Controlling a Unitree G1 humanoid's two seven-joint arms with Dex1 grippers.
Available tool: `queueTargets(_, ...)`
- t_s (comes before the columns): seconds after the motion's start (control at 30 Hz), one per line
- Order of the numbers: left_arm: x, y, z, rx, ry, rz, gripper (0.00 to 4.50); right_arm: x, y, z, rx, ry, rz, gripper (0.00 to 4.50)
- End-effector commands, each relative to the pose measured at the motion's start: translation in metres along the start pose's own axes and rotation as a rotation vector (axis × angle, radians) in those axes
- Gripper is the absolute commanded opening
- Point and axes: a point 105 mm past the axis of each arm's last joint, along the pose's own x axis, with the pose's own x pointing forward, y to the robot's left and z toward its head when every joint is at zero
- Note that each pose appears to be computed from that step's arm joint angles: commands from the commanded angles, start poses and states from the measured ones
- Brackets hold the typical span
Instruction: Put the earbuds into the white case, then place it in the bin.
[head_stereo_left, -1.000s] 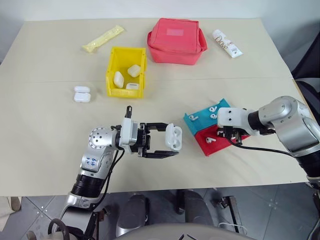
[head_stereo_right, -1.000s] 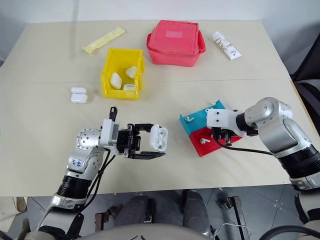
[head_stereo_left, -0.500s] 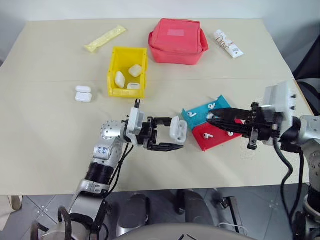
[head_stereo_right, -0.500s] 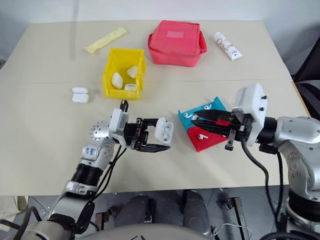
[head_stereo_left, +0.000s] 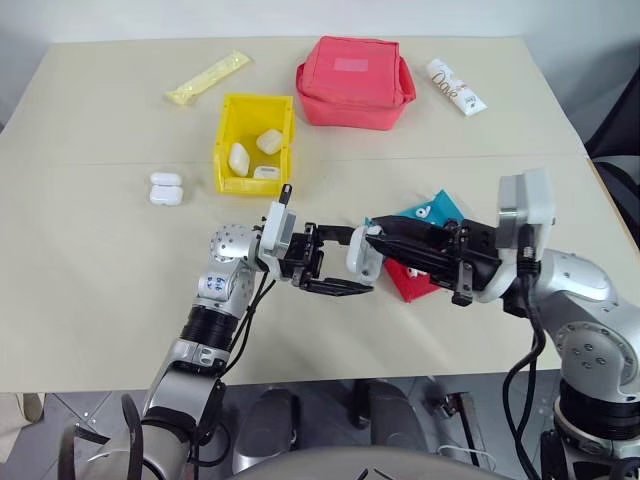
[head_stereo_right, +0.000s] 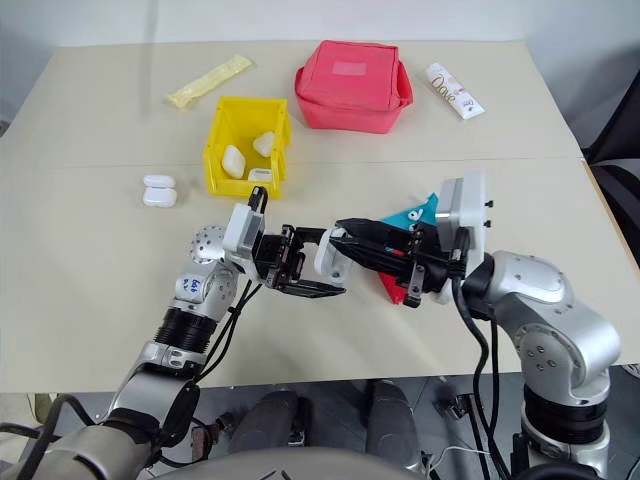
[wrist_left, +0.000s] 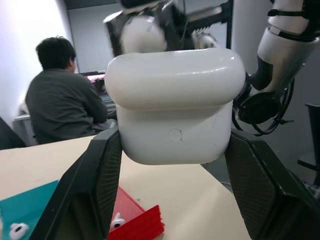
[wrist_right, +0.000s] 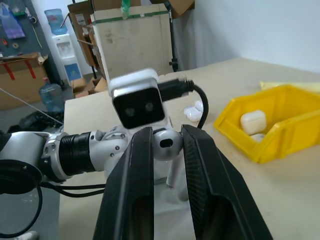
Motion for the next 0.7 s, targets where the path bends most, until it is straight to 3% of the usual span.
queueTargets(0.03,0.003,0.003,0.013,0.051,-0.022,-0.027,2.74,0.001,-0.002,0.004,-0.038,-0.035,-0.006,0.46)
queueTargets(0.7,0.010,0.010,0.024,0.108,-0.061,-0.037,2.74,-0.023,0.001,-0.049,-0.077,0.033,0.016,0.46)
